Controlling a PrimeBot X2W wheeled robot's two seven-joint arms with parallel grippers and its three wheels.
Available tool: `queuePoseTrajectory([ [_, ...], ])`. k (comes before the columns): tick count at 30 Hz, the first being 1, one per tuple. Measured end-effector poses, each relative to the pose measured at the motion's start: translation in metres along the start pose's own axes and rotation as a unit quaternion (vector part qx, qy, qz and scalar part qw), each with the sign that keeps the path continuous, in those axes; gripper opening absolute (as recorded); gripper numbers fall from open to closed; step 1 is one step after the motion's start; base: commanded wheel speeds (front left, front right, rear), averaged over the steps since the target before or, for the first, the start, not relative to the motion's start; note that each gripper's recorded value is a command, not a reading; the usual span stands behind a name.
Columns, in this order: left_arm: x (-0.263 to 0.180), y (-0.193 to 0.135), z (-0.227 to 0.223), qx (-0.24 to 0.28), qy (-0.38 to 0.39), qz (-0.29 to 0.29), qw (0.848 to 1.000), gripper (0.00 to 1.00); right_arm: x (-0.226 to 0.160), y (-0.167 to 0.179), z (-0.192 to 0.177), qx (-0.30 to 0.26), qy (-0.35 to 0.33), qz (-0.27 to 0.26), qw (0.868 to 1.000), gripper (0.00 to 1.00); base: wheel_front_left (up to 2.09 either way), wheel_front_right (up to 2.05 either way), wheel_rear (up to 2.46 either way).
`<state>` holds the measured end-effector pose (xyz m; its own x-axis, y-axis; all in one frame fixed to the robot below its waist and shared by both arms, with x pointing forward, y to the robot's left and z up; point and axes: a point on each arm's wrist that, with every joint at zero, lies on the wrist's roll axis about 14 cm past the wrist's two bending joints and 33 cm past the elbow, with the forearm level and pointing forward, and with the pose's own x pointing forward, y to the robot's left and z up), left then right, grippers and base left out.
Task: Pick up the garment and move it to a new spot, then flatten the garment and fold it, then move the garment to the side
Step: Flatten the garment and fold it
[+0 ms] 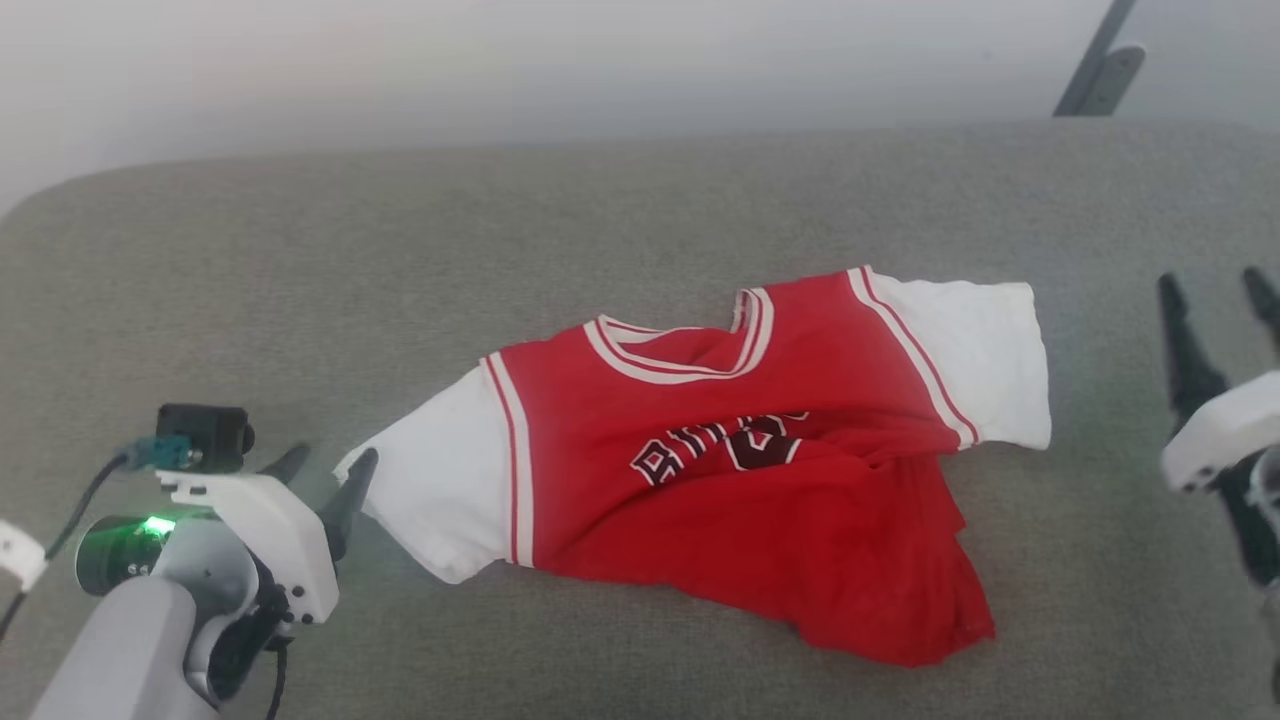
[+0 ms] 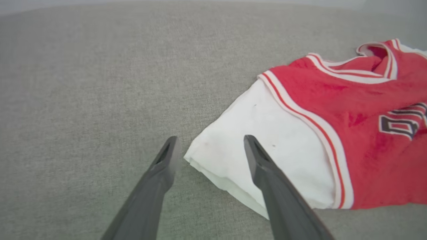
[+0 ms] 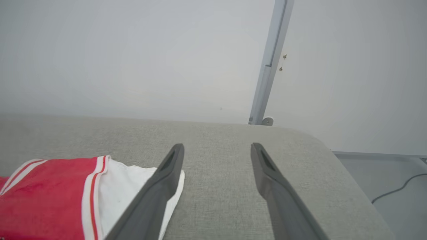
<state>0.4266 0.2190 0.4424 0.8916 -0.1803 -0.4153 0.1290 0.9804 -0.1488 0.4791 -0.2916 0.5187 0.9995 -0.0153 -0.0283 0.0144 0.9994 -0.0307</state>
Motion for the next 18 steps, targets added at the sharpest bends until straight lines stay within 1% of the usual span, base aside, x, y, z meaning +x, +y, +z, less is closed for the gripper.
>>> queuePoseTrajectory([
  [3,0.009,-0.003,-0.014,0.002,0.059,-0.009,0.998,1.00,-0.011,0.005,-0.013,0.001,0.000,-0.007,1.000,1.00,0.00,0.00,0.00],
  [9,0.026,0.000,-0.037,0.008,0.150,-0.002,0.989,1.00,-0.021,0.016,-0.018,0.002,0.001,-0.019,1.000,1.00,0.00,0.00,0.00],
  [13,0.036,0.004,-0.047,0.000,0.180,0.006,0.984,1.00,-0.023,0.022,-0.017,0.001,0.003,-0.021,1.000,1.00,0.00,0.00,0.00],
  [14,0.037,0.006,-0.049,0.010,0.190,0.010,0.982,1.00,-0.024,0.023,-0.017,0.001,0.004,-0.022,1.000,1.00,0.00,0.00,0.00],
  [16,0.042,0.006,-0.051,-0.002,0.199,0.011,0.980,1.00,-0.025,0.025,-0.014,0.000,0.002,-0.022,1.000,1.00,0.00,0.00,0.00],
  [17,0.043,0.006,-0.053,0.000,0.208,0.010,0.978,1.00,-0.025,0.025,-0.012,0.003,0.001,-0.023,1.000,1.00,0.00,0.00,0.00],
  [18,0.043,0.006,-0.055,0.001,0.218,0.010,0.976,0.70,-0.025,0.027,-0.009,0.003,0.000,-0.021,1.000,1.00,0.00,0.00,0.00],
])
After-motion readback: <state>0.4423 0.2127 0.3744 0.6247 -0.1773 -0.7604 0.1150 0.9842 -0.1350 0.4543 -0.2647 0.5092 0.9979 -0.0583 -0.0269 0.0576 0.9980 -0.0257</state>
